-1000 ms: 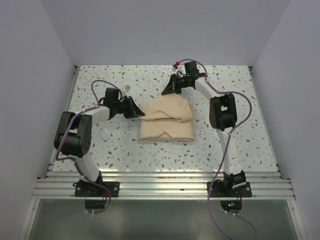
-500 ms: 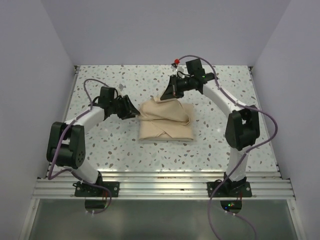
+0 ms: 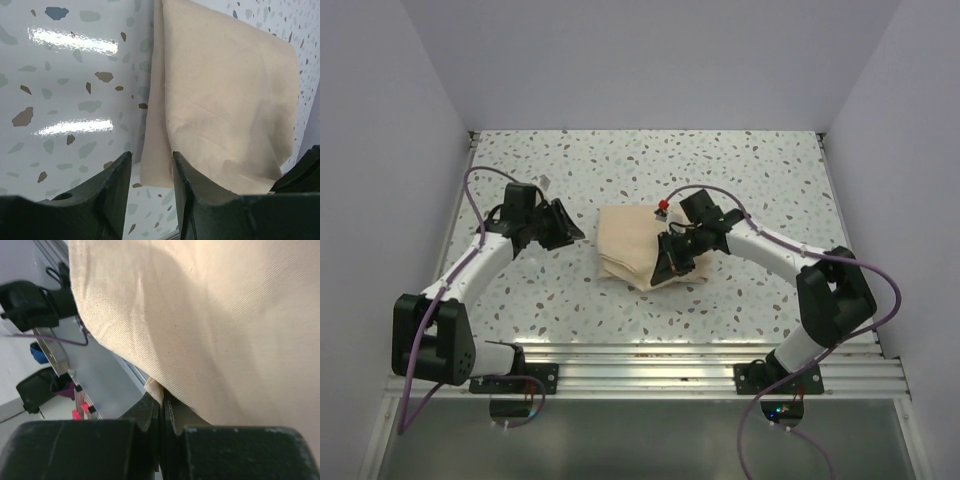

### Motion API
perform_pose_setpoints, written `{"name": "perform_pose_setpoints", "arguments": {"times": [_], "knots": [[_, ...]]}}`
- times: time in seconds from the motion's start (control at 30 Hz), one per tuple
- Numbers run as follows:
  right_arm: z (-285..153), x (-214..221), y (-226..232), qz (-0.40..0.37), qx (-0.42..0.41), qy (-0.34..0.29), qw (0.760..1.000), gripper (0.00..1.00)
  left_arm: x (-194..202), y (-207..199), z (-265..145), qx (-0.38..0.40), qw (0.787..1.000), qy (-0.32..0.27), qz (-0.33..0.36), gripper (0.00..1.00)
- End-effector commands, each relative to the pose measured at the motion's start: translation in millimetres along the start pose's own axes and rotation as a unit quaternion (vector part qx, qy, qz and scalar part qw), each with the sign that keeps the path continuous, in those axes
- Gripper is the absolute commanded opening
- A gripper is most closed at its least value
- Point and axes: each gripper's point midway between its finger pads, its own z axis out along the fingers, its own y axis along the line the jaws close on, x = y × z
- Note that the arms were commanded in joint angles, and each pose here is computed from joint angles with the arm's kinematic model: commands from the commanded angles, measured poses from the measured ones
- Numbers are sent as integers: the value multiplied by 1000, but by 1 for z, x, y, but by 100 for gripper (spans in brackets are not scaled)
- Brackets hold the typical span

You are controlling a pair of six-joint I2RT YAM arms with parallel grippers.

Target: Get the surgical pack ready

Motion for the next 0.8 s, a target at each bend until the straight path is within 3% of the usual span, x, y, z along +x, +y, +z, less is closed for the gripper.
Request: {"name": "perform_pose_setpoints", "arguments": {"times": [0.0, 0.43, 0.5, 0.67, 0.73, 0.77], "knots": [[5, 15, 8, -18, 5, -17, 1000, 1, 4, 2, -7, -2, 1000, 2, -2, 42], [49, 75, -7, -15, 55, 41, 998, 13, 10, -11, -1, 39, 999, 34, 6, 41], [55, 83, -17, 0, 68, 55, 996, 28, 11, -13, 1, 47, 998, 39, 9, 41], [46, 92, -13, -5, 76, 78, 994, 51, 7, -34, -1, 106, 993, 44, 29, 41], [25, 69, 7, -41, 75, 29, 996, 58, 3, -46, -4, 134, 989, 43, 39, 41], [15, 63, 11, -43, 82, 16, 996, 66, 4, -50, -5, 145, 988, 48, 37, 41]]}}
